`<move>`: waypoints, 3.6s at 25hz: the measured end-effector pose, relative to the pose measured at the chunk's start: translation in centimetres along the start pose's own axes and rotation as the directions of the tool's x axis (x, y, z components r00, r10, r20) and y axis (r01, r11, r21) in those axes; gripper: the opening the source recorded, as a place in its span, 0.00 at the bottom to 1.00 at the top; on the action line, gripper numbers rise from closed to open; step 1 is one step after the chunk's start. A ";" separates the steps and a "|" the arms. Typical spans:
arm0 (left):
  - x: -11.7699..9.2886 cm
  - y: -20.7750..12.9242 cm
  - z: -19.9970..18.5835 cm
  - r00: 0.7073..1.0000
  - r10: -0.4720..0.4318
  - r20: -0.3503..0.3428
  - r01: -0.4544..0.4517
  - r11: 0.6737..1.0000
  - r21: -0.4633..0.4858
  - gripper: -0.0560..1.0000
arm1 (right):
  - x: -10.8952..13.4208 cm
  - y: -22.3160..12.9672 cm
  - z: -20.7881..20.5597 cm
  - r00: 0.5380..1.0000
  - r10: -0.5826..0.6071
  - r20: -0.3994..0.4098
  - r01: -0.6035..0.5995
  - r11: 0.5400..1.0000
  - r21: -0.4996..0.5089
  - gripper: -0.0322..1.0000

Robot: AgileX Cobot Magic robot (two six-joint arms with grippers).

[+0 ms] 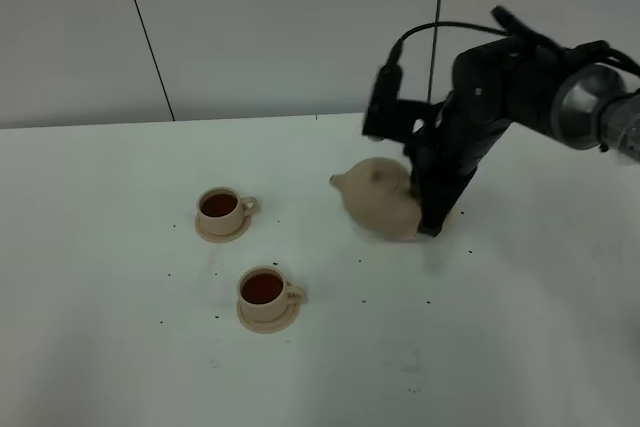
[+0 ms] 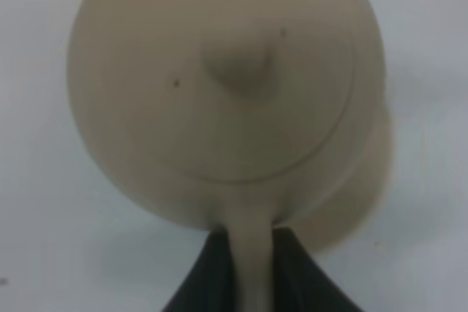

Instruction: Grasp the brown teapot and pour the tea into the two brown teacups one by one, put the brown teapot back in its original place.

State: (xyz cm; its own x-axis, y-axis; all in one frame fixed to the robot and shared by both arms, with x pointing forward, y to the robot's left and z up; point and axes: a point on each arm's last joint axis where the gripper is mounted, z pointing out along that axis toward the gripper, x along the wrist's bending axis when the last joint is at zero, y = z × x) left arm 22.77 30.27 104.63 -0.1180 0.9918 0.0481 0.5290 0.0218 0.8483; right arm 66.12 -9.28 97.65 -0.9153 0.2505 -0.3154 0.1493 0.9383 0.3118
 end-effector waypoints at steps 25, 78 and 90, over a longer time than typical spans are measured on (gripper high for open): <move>0.0 0.0 0.0 1.000 0.002 0.000 -0.002 1.000 0.000 0.28 | -2.1 -4.3 4.2 0.985 0.172 -0.002 -0.172 0.985 0.022 0.12; 0.0 0.0 0.0 1.000 0.001 0.000 -0.001 1.000 0.000 0.28 | 10.6 -17.0 -19.1 0.247 0.947 0.206 -0.961 0.211 0.179 0.46; 0.0 0.0 0.0 1.000 0.001 0.000 -0.001 1.000 0.000 0.28 | 23.2 -21.3 -21.8 0.219 0.960 0.173 -0.963 0.241 -0.119 0.46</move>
State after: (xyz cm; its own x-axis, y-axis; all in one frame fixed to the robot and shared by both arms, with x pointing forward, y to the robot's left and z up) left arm 22.77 30.27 104.63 -0.1173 0.9919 0.0492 0.5292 0.0205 0.8483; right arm 33.57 -28.67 103.21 0.0072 0.9971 0.0756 0.8733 -0.0431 0.4853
